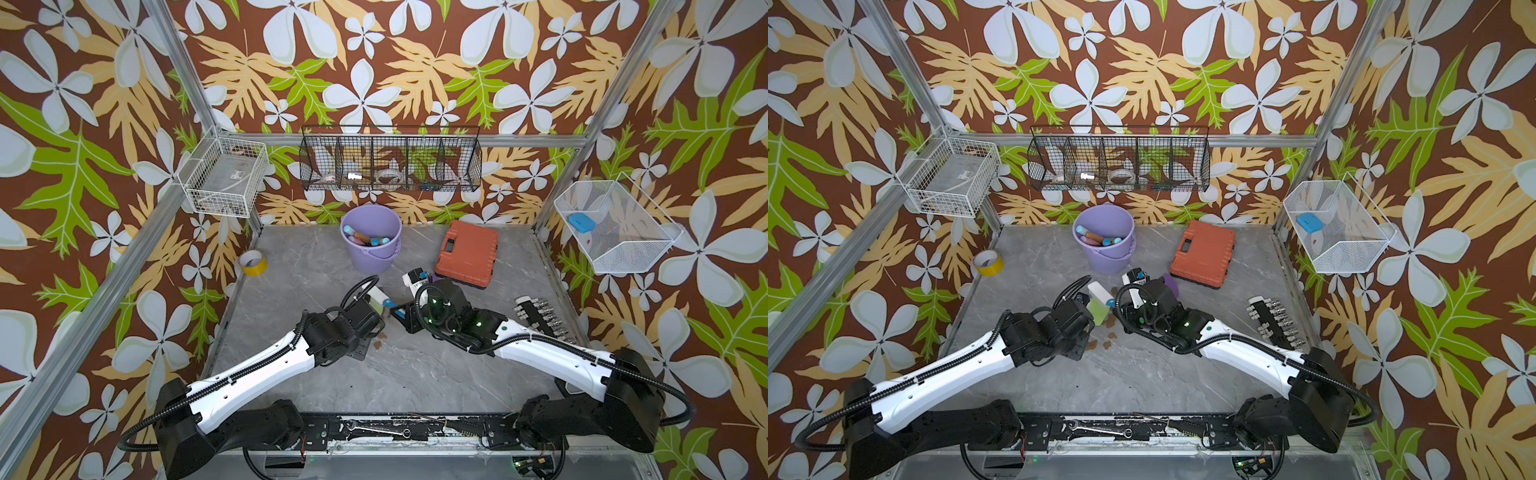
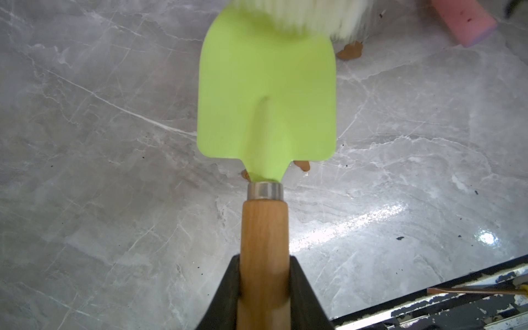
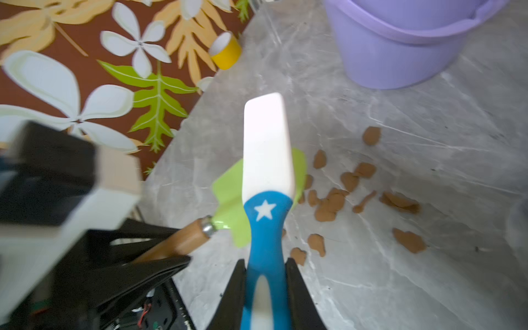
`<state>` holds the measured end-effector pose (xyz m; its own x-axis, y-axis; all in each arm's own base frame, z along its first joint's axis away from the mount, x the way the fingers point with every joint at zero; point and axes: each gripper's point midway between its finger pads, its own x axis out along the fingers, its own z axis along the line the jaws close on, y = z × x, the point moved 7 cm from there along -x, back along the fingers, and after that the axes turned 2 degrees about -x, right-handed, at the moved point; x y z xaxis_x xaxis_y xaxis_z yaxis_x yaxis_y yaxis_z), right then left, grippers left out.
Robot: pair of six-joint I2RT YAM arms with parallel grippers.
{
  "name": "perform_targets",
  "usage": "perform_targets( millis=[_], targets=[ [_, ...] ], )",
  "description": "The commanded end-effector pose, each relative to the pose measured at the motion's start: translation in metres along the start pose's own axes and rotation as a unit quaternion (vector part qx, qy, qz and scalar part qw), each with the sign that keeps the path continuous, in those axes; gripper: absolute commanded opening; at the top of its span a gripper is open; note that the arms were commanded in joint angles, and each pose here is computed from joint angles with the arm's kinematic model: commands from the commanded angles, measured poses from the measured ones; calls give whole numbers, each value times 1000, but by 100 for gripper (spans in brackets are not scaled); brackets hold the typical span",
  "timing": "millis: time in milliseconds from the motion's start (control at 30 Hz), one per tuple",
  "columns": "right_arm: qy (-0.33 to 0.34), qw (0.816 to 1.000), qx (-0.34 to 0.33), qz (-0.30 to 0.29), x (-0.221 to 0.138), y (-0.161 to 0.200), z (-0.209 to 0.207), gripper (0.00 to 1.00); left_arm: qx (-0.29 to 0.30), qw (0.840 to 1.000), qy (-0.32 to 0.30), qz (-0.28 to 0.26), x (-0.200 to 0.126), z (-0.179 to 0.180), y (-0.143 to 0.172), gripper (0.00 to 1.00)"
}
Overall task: Brush the soil off the hand trowel and place it into the bucket
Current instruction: Brush off the soil from the hand trowel, then place the hand trowel in the bucket.
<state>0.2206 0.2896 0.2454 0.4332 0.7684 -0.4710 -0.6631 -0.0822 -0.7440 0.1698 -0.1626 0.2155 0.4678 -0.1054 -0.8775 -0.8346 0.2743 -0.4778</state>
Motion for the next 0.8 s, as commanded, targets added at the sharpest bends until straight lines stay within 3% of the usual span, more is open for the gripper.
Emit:
perform_targets(
  millis=[0,100,233,433,567,767],
  targets=[
    [-48,999,-23,0,-3,1,24,0,1,1000,-2,-15,-1,-1,-6,0],
    [-37,999,-8,37,8,19,16,0,0,1000,-2,-18,-2,-2,-8,0],
    [28,998,9,62,14,32,-23,0,-2,1000,-2,-26,-6,-1,-15,0],
    [72,995,55,-30,-28,0,-68,0,-57,995,49,-70,-29,18,-46,0],
    [90,990,68,-89,-56,-14,-77,0,-77,990,42,-109,-44,32,-83,0],
    [102,985,78,-111,-69,-9,-80,0,-71,988,17,-137,-43,31,-149,0]
  ],
)
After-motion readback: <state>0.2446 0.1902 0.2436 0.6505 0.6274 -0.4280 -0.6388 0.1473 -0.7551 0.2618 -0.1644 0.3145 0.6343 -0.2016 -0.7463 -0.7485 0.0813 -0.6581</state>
